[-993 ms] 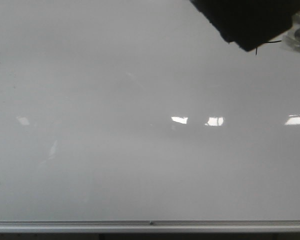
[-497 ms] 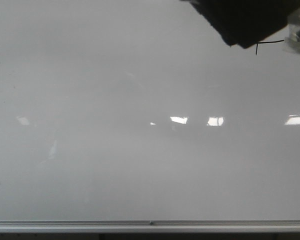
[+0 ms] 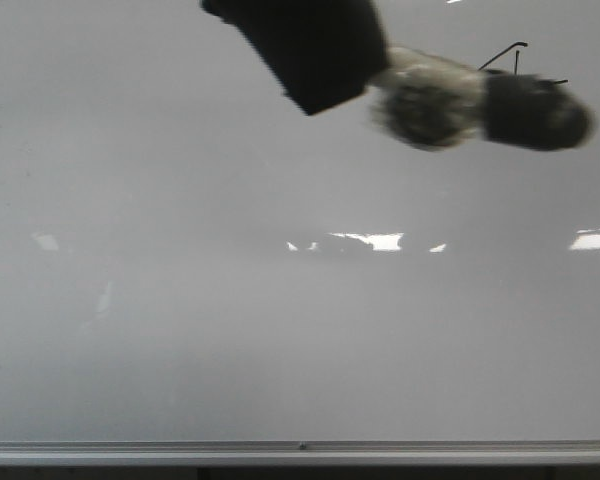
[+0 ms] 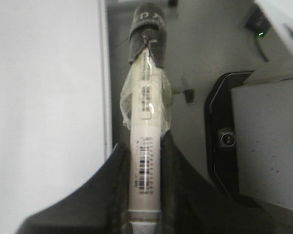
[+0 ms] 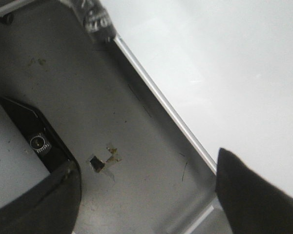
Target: Write number 4 on whiteboard
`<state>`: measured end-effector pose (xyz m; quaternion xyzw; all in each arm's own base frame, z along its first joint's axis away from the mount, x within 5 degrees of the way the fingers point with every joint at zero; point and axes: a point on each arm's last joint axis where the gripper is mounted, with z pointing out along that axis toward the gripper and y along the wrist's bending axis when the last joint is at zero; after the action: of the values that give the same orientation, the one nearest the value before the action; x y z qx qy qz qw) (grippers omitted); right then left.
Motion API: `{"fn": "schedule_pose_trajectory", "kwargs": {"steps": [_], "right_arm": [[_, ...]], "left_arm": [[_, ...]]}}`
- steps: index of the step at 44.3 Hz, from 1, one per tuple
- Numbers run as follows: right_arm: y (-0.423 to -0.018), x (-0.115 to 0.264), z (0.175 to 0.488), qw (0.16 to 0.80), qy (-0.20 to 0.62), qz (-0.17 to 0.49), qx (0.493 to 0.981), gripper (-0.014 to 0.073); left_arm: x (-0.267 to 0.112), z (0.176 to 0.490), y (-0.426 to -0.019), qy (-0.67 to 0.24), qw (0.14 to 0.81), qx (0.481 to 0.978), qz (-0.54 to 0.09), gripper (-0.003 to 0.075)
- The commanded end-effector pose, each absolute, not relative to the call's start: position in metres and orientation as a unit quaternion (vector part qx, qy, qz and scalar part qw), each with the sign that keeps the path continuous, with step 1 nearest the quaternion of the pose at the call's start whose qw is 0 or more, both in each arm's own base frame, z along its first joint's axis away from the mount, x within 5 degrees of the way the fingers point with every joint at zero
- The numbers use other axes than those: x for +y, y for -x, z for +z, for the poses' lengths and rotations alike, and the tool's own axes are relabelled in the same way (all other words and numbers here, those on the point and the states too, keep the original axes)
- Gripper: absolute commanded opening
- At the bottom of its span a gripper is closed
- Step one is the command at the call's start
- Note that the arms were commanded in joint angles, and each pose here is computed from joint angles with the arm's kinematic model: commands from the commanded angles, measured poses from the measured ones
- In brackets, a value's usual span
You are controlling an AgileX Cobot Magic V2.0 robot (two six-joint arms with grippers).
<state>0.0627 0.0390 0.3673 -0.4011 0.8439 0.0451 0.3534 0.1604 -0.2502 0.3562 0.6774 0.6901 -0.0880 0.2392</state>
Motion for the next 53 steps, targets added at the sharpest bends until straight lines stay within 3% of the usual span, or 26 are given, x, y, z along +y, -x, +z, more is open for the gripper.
{"fn": "schedule_pose_trajectory", "kwargs": {"steps": [1, 6, 15, 24, 33, 43, 53], "right_arm": [[-0.058, 0.035, 0.38, 0.397, 0.367, 0.052, 0.84, 0.0594], [-0.055, 0.033, 0.38, 0.398, 0.362, 0.054, 0.841, 0.0594], [-0.054, 0.032, 0.378, 0.383, 0.364, 0.053, 0.847, 0.0594], [-0.054, 0.033, 0.378, 0.389, 0.363, 0.053, 0.845, 0.0594], [-0.056, 0.034, 0.381, 0.404, 0.361, 0.055, 0.839, 0.0594], [-0.057, 0.034, 0.381, 0.409, 0.36, 0.055, 0.837, 0.0594], [-0.057, 0.034, 0.381, 0.41, 0.359, 0.055, 0.837, 0.0594]], "left_arm": [[-0.231, 0.384, -0.164, -0.608, 0.297, 0.736, -0.037, -0.0002], [-0.204, 0.391, -0.172, -0.528, 0.291, 0.797, -0.005, -0.0002], [-0.137, 0.4, -0.188, -0.408, 0.362, 0.838, -0.018, -0.0002], [-0.07, 0.388, -0.196, -0.251, 0.435, 0.865, -0.01, -0.0002], [-0.029, 0.361, -0.204, -0.112, 0.517, 0.848, -0.018, -0.0002], [-0.012, 0.322, -0.219, -0.011, 0.611, 0.791, -0.027, -0.0002], [-0.017, 0.294, -0.243, 0.012, 0.638, 0.77, -0.028, -0.0002]]}}
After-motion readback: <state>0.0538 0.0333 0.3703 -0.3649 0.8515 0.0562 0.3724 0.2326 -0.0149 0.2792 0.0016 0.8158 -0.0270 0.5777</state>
